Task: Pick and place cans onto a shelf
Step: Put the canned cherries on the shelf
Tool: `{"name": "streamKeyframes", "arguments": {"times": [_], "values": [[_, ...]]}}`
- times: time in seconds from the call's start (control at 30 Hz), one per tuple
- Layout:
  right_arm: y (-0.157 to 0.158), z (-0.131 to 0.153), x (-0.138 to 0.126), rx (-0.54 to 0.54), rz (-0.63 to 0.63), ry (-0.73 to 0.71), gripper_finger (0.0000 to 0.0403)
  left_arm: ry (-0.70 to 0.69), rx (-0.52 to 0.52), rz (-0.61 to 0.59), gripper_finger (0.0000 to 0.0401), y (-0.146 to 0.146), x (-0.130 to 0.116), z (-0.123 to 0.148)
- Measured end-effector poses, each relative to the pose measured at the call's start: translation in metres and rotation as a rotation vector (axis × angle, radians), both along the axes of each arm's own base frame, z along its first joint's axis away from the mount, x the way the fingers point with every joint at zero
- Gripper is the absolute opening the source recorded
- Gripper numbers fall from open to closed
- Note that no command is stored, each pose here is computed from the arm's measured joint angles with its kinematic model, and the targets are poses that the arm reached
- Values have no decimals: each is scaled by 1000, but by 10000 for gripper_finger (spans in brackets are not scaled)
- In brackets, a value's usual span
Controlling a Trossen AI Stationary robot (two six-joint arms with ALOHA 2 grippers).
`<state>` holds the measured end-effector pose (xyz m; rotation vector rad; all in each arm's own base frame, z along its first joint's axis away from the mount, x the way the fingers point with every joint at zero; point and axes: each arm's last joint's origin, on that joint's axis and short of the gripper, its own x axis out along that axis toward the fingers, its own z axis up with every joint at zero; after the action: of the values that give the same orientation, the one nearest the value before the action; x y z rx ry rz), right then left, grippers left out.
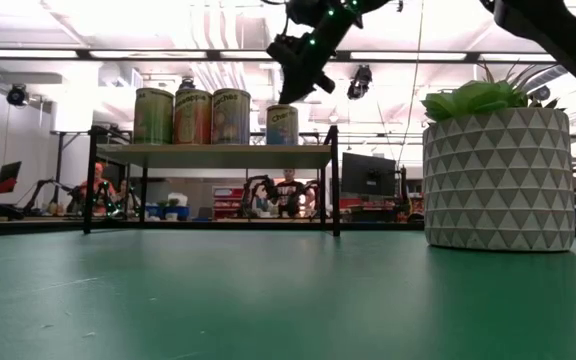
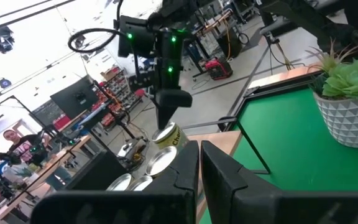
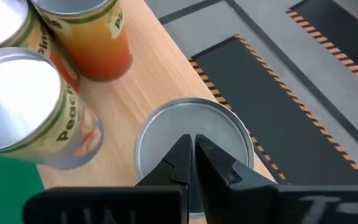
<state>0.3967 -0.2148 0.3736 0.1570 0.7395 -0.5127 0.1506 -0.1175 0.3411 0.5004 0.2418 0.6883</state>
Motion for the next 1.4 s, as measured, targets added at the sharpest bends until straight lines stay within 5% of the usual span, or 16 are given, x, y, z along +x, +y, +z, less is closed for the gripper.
{"name": "streamKeyframes", "arguments": {"times": [0.63, 1.4], "values": [[18, -32, 41, -42, 73, -203, 9, -1, -1, 0, 0, 0, 0, 0], [19, -29, 46, -114, 92, -278, 9, -3, -4, 0, 0, 0, 0, 0]]}}
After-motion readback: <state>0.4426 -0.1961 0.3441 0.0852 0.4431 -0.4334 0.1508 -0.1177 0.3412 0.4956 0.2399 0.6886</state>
